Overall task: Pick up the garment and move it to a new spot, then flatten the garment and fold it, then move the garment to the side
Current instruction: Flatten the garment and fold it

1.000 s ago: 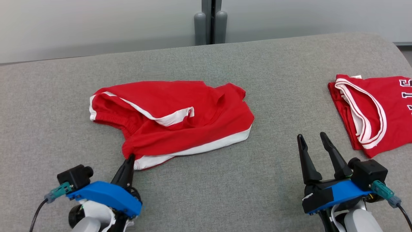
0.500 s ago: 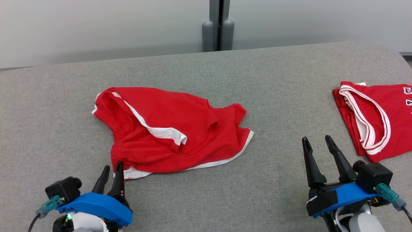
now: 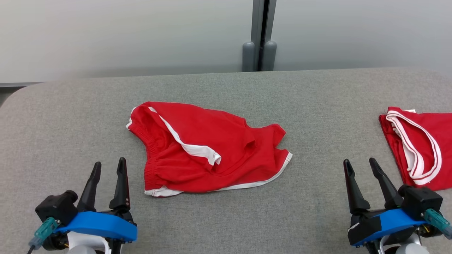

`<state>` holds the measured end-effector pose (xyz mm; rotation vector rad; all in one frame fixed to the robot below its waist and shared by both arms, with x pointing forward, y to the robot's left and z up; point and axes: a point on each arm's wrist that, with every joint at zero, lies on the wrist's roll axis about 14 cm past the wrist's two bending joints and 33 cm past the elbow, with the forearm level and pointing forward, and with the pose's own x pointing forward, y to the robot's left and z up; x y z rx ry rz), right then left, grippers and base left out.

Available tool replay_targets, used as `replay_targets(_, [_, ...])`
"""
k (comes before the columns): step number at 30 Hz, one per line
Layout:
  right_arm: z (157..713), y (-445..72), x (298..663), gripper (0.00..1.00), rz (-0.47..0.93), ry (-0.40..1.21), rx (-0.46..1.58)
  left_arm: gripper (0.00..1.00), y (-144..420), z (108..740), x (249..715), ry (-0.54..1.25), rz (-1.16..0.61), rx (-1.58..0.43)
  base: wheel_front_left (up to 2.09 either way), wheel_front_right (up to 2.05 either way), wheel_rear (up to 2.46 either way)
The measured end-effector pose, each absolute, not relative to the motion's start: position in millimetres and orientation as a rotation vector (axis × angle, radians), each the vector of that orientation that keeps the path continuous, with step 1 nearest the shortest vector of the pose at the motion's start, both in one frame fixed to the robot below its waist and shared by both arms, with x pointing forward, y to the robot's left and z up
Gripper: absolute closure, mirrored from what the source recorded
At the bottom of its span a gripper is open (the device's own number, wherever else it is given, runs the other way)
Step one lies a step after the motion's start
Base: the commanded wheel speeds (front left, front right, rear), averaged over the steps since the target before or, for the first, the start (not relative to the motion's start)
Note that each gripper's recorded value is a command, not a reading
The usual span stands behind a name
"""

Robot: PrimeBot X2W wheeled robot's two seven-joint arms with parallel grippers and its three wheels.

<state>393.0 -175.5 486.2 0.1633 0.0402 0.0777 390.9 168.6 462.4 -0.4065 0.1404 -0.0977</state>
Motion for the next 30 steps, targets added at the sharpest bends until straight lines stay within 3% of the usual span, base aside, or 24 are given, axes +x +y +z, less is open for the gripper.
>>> replay_targets(10, [495, -171, 379, 0.00, 0.095, 0.031, 0.151, 0.00, 183, 478, 367, 0.050, -0.084, -0.229, 0.00, 0.00, 0.00])
replay_targets(30, [493, -163, 369, 0.00, 0.112, 0.036, 0.138, 0.00, 185, 459, 353, 0.096, -0.077, -0.220, 0.00, 0.00, 0.00])
